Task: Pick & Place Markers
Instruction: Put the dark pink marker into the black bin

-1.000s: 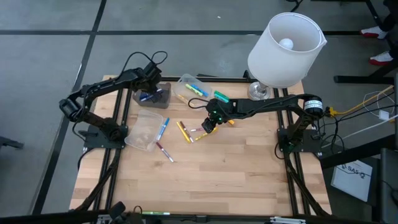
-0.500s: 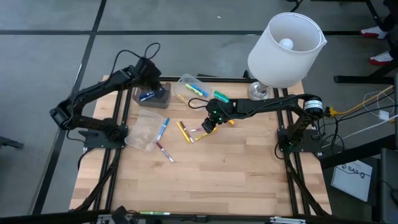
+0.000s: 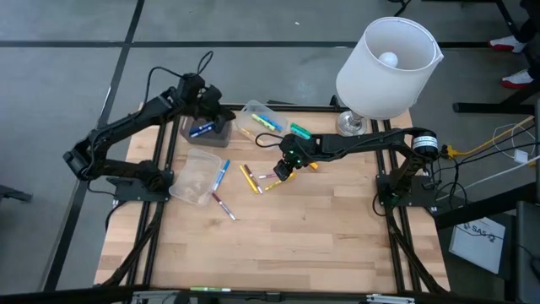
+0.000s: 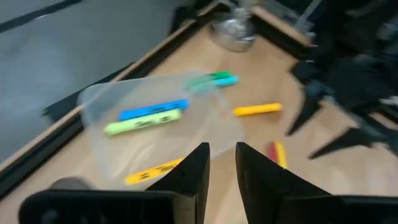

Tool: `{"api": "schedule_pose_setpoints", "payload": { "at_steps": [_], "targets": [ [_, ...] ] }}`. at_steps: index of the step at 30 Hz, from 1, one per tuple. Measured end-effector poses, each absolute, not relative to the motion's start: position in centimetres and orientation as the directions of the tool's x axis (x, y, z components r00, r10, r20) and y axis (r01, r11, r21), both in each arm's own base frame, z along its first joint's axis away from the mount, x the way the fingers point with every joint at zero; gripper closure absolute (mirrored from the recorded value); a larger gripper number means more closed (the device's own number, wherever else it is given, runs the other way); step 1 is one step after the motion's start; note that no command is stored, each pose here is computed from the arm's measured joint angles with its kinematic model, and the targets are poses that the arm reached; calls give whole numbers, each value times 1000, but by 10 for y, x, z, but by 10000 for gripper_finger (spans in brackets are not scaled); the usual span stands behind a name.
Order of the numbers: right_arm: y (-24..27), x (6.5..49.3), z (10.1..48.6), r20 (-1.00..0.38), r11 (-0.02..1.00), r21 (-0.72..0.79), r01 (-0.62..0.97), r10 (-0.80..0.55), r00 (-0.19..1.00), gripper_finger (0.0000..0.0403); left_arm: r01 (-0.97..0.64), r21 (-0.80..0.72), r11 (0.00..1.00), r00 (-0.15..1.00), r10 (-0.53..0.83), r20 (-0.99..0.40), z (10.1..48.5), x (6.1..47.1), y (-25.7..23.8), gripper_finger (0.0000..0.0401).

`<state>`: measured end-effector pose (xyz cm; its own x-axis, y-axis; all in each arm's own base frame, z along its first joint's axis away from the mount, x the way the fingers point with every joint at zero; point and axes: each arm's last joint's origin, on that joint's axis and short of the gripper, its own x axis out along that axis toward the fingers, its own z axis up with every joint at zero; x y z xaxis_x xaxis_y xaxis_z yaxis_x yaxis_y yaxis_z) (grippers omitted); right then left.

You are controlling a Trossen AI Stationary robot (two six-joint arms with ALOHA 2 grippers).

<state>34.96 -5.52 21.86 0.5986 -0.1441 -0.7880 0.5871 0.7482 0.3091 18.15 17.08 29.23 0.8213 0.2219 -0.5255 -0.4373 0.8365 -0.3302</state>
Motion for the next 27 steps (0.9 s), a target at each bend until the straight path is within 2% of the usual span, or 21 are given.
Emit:
{"api": "schedule_pose_setpoints", "payload": {
  "at_steps": [9,14,21,27],
  "targets": [
    [-55,350,219,-788,750,308,586,-144,599,179,-196,-366,910,885,3,-466,295,196,152,333],
    [-55,350,219,-788,750,308,586,-144,599,179,-110,-333,936,883,-62,-465,295,206,138,333],
    [-55,350,219,-788,747,310,589,-145,599,179,-12,-319,948,865,-151,-479,293,218,117,333],
    [-55,349,219,-788,747,310,589,-144,598,179,53,-272,961,795,-205,-571,284,220,97,335]
  ]
}}
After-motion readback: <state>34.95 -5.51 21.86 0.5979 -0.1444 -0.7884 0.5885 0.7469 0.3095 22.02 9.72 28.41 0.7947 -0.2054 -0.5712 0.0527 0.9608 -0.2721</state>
